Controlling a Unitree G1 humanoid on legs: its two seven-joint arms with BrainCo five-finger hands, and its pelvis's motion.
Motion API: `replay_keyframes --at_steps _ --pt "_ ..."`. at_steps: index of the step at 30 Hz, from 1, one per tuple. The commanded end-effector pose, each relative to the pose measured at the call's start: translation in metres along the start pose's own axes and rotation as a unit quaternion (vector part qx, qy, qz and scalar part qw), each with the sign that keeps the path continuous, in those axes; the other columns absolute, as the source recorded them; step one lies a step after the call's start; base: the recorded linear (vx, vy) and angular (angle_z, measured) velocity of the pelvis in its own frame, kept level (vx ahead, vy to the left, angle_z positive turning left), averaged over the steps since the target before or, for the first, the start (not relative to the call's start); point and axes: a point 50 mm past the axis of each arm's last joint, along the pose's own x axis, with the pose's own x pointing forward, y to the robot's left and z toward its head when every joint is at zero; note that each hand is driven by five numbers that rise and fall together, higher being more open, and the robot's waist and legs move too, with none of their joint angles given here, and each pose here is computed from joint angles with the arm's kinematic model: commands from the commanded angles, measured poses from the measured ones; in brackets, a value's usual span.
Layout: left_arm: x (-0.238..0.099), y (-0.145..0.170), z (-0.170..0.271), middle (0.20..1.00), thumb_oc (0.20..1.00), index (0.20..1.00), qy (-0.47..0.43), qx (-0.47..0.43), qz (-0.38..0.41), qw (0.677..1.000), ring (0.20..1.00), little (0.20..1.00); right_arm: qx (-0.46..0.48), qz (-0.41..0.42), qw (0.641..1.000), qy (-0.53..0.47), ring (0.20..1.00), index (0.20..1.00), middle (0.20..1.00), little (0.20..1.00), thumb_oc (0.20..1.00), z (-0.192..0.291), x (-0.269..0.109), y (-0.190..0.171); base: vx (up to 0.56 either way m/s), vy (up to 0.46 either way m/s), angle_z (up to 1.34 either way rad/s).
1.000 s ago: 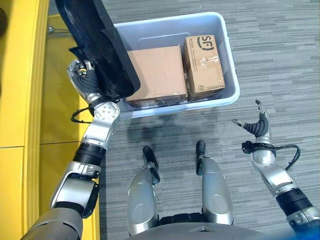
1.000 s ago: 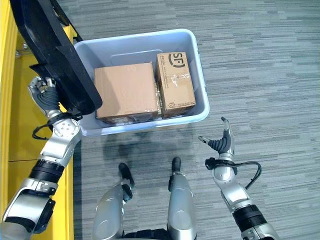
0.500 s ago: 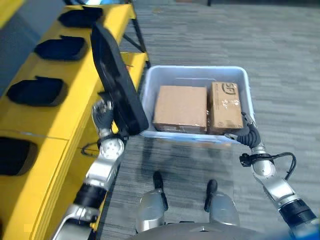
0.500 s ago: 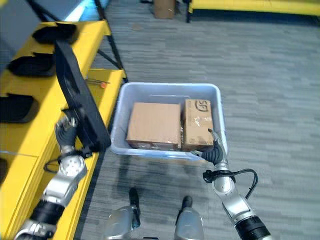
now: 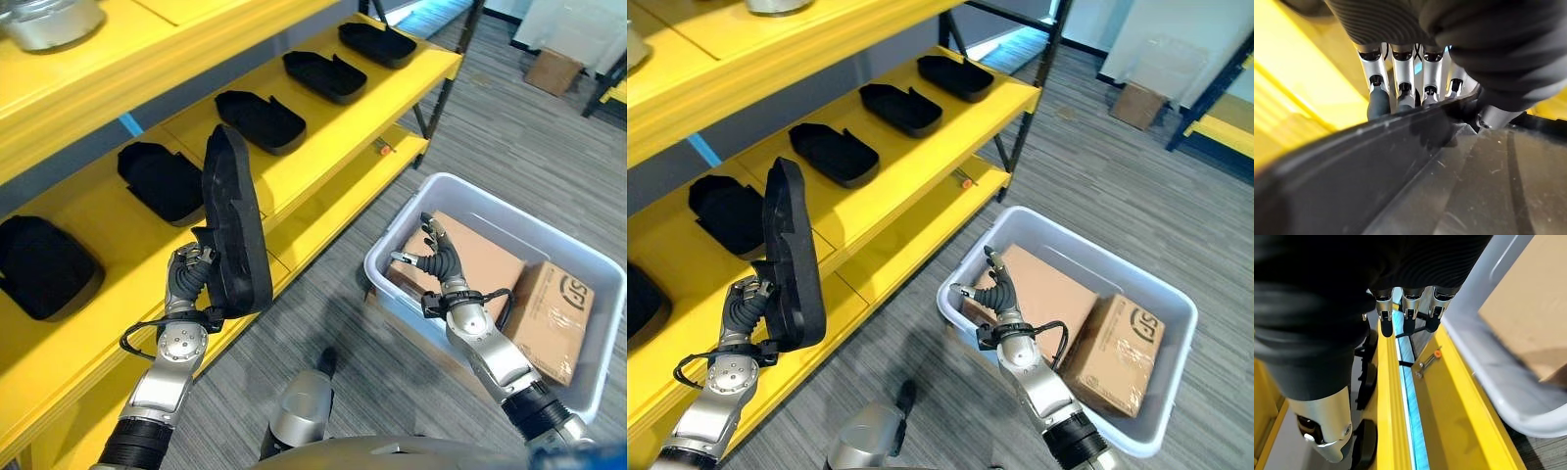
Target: Move parts from the plastic box to the shelf.
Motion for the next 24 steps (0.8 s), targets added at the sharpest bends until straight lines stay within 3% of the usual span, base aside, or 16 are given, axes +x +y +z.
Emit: replay_keyframes --at_steps 1,17,20,24 --pt "0.009 0.019 0.042 0.2 0.2 0.2 -0.117 0.007 0.029 0.993 0.2 0.2 -0.003 0.003 0.999 -0.038 1.0 1.0 1.0 1.0 1.0 0.014 0.006 -0.008 -0.05 0.129 -0.13" --pt "-0.018 -0.012 0.015 0.2 0.2 0.2 -0.075 0.012 -0.052 0.996 0.2 0.2 0.046 0.042 0.998 -0.027 1.0 1.0 1.0 1.0 1.0 0.0 -0.012 -0.027 -0.06 -0.039 0.18" --pt "-0.013 -0.031 0.02 0.2 0.2 0.2 -0.084 0.02 -0.104 0.991 0.2 0.2 0.066 -0.007 0.998 -0.007 1.0 1.0 1.0 1.0 1.0 -0.005 -0.024 -0.047 -0.13 -0.06 1.25" --pt "-0.019 -0.036 0.019 0.2 0.2 0.2 -0.075 0.002 -0.088 0.993 0.2 0.2 0.051 -0.001 0.999 -0.004 1.0 1.0 1.0 1.0 1.0 -0.004 -0.019 -0.058 -0.19 0.197 1.04"
